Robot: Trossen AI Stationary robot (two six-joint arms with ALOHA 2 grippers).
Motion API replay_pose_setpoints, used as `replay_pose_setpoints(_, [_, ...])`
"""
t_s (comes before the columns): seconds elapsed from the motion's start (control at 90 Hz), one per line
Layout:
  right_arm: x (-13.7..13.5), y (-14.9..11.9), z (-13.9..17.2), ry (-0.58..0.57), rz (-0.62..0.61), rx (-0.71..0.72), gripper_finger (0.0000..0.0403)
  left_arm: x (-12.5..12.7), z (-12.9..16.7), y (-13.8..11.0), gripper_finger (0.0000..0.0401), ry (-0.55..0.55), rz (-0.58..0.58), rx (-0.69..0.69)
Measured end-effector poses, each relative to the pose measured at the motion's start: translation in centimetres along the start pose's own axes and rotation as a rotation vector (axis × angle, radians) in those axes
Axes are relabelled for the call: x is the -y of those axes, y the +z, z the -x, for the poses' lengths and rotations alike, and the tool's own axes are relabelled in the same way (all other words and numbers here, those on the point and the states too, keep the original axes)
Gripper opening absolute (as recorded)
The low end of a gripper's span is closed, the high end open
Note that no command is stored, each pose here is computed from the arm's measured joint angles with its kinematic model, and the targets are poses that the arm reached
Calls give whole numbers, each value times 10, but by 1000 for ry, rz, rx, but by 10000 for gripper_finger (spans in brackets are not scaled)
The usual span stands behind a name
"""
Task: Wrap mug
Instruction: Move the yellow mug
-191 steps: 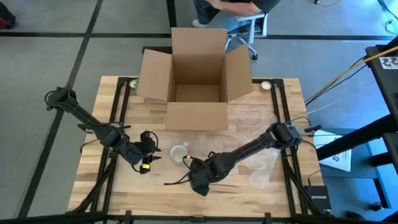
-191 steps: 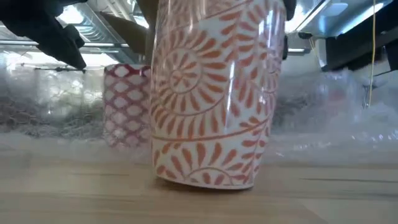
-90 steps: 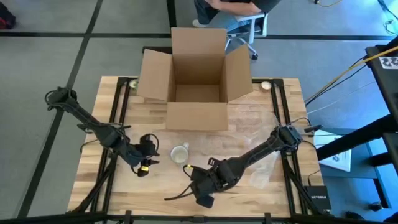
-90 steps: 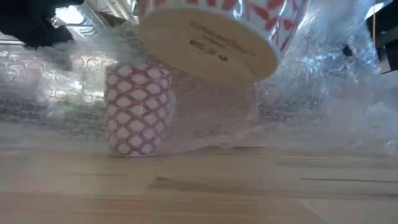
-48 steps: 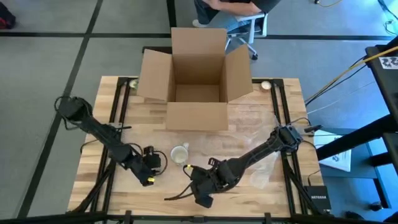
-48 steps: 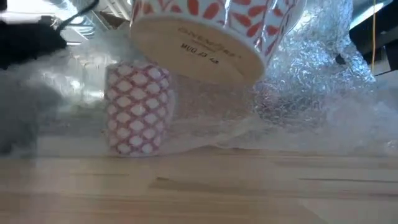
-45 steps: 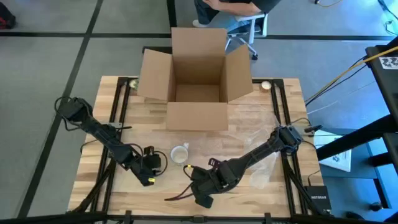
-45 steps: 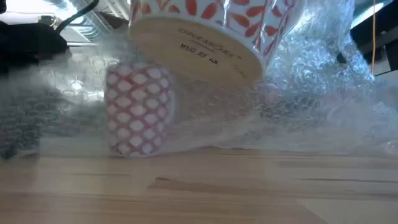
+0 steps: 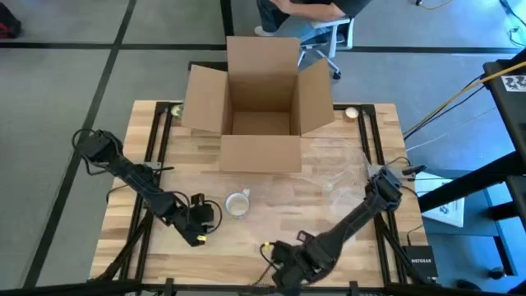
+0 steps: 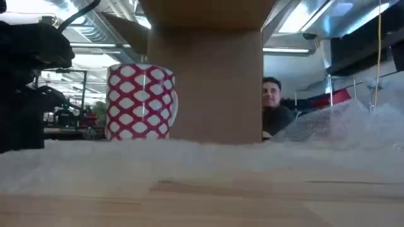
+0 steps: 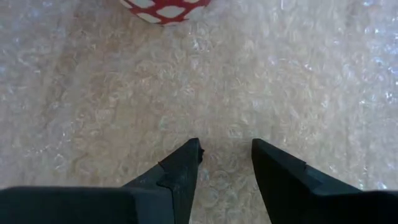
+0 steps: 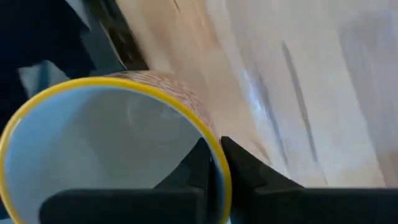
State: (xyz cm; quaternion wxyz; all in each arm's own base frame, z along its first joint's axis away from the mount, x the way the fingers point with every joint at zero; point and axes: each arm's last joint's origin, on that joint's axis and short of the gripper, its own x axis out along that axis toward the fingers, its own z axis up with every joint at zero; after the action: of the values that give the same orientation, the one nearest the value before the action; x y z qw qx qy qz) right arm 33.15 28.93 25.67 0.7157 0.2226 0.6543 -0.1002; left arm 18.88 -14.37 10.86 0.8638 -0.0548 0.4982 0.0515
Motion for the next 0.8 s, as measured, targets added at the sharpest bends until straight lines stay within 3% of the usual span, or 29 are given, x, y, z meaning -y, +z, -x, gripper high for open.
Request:
replay_pose_setpoints(0.222, [18,-34,4,-285,-93,-110,7,1,0,1,136,-13,-22,5])
replay_pose_setpoints(0.356, [29,-30,2,-322,-53,-31,4,2,2,3,136,-29,-24,4])
replay_pose_setpoints(0.444, [46,-34,1,-389,-83,-80,3,3,5,4,136,-46,-15,10])
replay_pose_setpoints(0.8, [90,-95,-10,-315,-207,-98,2,4,13,7,136,-73,-9,41])
